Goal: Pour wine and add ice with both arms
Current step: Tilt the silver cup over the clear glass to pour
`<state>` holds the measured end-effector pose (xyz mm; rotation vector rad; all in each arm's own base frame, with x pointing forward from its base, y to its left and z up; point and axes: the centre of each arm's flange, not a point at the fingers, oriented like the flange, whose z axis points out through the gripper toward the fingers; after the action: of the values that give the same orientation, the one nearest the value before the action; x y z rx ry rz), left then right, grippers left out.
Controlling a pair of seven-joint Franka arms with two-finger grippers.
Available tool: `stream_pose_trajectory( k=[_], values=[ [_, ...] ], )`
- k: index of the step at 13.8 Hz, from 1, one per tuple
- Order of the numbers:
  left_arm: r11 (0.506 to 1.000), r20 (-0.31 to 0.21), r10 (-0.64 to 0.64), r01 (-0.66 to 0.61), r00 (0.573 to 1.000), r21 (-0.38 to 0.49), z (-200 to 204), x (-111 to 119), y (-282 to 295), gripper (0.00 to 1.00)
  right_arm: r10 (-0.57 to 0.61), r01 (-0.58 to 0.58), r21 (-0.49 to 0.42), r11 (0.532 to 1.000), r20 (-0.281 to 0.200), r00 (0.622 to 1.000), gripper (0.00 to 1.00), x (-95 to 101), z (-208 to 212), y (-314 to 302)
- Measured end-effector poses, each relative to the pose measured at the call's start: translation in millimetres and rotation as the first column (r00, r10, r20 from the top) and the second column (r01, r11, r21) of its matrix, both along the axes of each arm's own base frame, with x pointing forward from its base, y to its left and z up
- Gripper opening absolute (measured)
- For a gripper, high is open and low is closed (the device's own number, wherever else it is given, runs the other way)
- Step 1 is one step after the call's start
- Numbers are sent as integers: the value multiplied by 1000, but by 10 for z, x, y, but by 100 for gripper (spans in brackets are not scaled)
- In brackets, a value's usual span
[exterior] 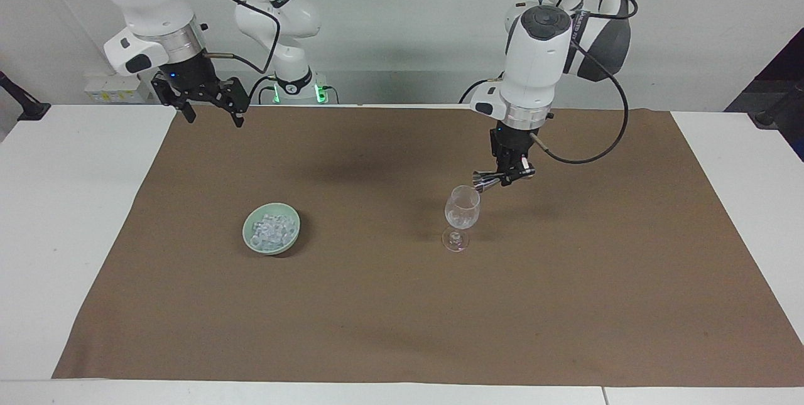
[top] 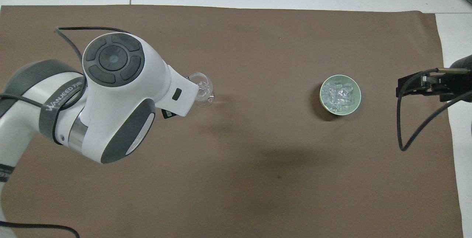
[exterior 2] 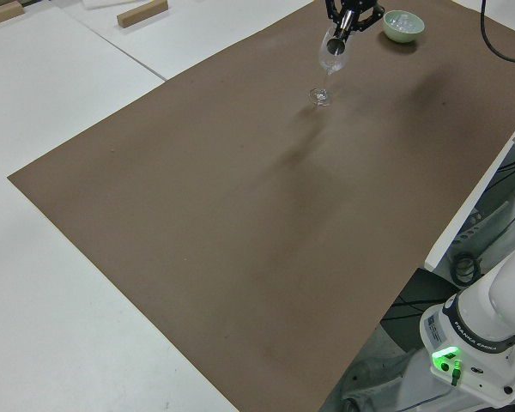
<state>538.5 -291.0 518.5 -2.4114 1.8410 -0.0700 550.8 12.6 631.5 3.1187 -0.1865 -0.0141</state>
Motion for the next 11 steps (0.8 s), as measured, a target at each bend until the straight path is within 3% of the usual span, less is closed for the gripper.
stream_pose_trajectory(
  k=[5,11],
  values=[
    [999,13,21,-22,1000,47,-33,-48,-125,21,0,0,0,1000,0,1000,100,0,0,0],
    [997,8,36,-37,999,63,-25,64,-155,21,0,0,0,1000,0,1000,100,0,0,0]
  ],
)
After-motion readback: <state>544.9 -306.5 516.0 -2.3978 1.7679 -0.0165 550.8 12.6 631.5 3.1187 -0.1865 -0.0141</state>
